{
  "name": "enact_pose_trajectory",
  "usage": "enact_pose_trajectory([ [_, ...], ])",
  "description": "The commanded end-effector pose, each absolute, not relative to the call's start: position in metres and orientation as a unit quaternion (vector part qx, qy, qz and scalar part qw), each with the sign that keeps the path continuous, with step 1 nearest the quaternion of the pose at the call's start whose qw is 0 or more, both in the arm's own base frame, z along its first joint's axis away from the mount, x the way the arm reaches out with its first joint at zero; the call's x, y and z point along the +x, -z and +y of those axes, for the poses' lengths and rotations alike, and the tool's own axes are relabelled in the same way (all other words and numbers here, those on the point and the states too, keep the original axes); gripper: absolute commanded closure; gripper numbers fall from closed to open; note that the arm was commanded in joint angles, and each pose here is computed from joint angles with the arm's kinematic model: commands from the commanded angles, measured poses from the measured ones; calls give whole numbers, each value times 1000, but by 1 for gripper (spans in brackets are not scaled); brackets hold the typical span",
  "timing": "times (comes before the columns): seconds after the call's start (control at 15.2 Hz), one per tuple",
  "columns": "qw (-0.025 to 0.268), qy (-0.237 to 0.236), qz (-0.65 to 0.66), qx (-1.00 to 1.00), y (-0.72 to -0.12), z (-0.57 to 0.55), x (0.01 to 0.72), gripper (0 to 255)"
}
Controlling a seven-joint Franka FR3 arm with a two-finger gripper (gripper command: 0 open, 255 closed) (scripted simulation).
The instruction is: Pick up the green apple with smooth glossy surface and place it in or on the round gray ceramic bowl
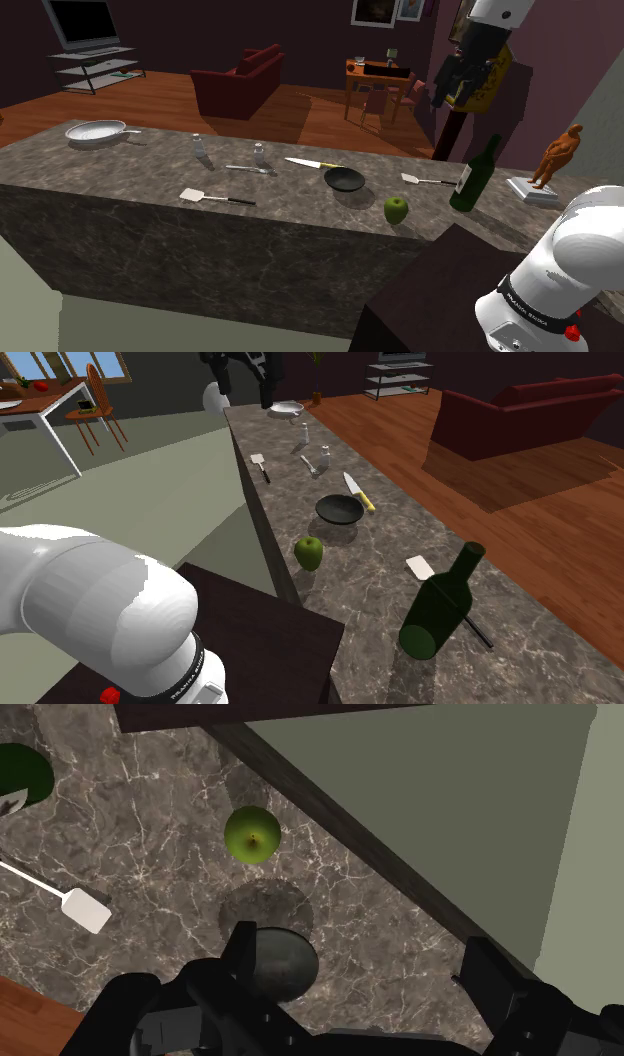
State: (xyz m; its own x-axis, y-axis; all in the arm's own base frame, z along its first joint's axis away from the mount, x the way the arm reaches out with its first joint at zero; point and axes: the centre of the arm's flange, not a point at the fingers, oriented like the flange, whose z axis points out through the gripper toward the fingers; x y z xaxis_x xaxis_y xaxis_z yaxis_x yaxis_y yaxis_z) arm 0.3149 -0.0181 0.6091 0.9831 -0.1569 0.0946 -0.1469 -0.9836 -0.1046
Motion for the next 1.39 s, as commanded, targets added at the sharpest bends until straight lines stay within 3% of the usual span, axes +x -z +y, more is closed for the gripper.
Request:
enact_pose_trajectory([
  [0.0, 49, 51, 76, -995, -609, -18, 315, 0],
  [1.32, 55, 76, 39, -995, -352, -82, 329, 0],
])
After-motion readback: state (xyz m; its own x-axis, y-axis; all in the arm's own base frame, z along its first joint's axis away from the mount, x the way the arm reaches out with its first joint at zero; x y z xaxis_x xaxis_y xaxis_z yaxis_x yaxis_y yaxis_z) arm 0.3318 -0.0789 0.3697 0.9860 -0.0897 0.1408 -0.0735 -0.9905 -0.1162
